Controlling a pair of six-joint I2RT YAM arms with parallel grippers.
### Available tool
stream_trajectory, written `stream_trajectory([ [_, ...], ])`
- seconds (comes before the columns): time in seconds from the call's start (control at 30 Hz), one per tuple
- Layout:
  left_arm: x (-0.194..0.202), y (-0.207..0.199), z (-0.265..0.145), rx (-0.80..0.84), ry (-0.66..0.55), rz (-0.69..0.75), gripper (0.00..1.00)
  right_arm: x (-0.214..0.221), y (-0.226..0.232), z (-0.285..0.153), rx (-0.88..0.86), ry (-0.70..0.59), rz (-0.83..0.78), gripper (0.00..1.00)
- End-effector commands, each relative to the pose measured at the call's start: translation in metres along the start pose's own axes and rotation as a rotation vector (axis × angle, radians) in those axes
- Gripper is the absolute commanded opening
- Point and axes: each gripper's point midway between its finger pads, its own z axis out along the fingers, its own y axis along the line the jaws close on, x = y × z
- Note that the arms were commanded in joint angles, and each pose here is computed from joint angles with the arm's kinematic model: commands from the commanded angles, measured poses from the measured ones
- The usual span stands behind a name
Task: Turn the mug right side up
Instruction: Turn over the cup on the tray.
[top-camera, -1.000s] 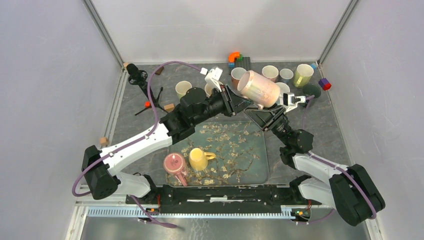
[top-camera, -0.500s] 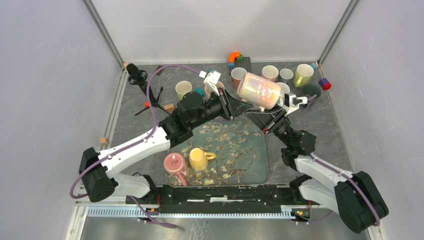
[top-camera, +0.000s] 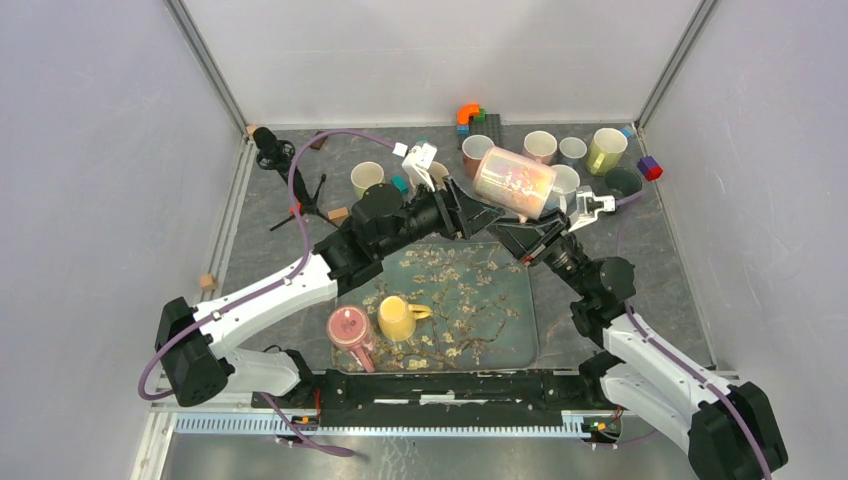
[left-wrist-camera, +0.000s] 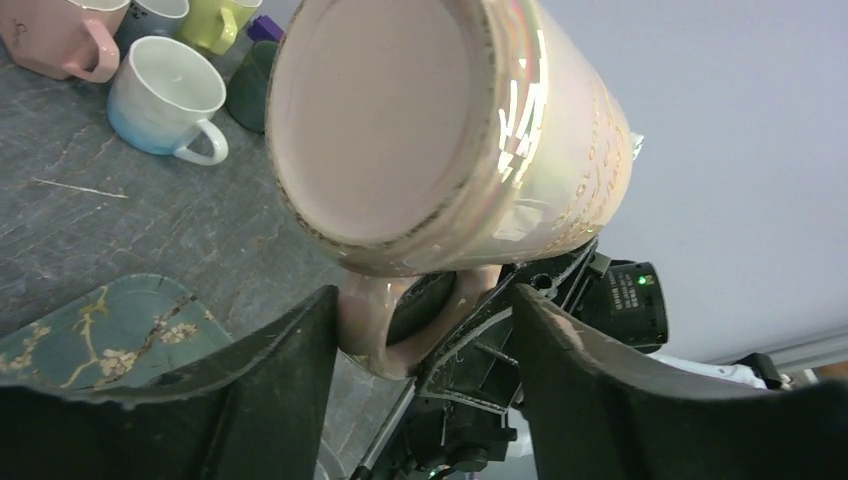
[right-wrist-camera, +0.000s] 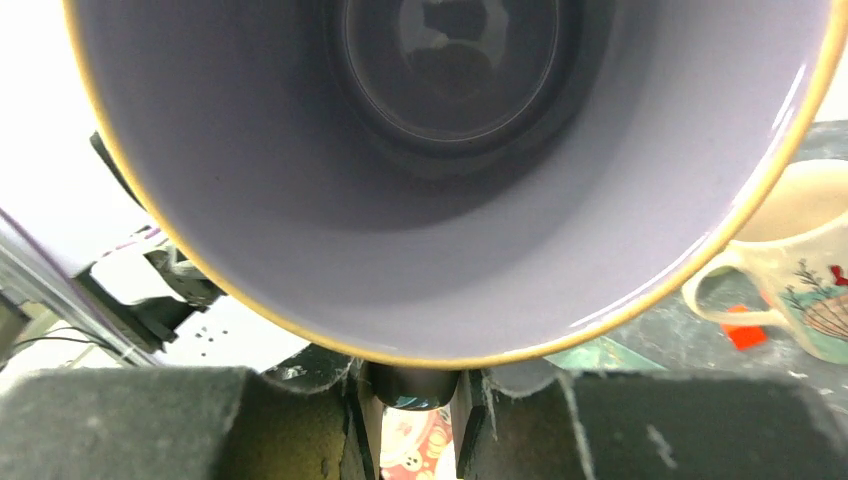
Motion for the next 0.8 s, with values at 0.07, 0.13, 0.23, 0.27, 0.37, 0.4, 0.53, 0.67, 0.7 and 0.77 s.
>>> stream_trajectory([
  [0.07, -0.017, -0.003, -0.014, -0.016, -0.050, 0.073, 0.78, -0.037, 0.010, 0.014, 0.030, -0.075, -0.193, 0.00],
  [0.13, -0.017, 0.002, -0.017, -0.040, -0.050, 0.090, 0.86, -0.035, 0.001, 0.015, 0.081, -0.049, -0.207, 0.00],
  [0.23, -0.017, 0.009, -0.023, -0.077, -0.050, 0.115, 0.96, -0.034, -0.012, 0.016, 0.155, -0.016, -0.235, 0.00],
  [0.27, -0.017, 0.012, -0.024, -0.090, -0.048, 0.124, 0.98, -0.033, -0.018, 0.015, 0.185, -0.004, -0.242, 0.00],
  [0.37, -0.018, 0.018, -0.031, -0.126, -0.049, 0.150, 1.00, -0.033, -0.032, 0.013, 0.259, 0.020, -0.273, 0.00],
  [0.4, -0.018, 0.020, -0.033, -0.138, -0.051, 0.156, 1.00, -0.034, -0.037, 0.012, 0.283, 0.024, -0.287, 0.00],
  [0.53, -0.018, 0.027, -0.043, -0.179, -0.042, 0.188, 1.00, -0.034, -0.060, 0.007, 0.401, 0.056, -0.339, 0.00],
  [0.67, -0.015, 0.032, -0.053, -0.207, -0.021, 0.212, 1.00, -0.034, -0.086, 0.002, 0.513, 0.089, -0.386, 0.00],
  [0.7, -0.015, 0.033, -0.055, -0.210, -0.017, 0.214, 1.00, -0.032, -0.093, 0.000, 0.539, 0.102, -0.393, 0.00],
  [0.77, -0.013, 0.035, -0.060, -0.224, -0.006, 0.222, 1.00, -0.030, -0.105, -0.001, 0.585, 0.123, -0.407, 0.00],
])
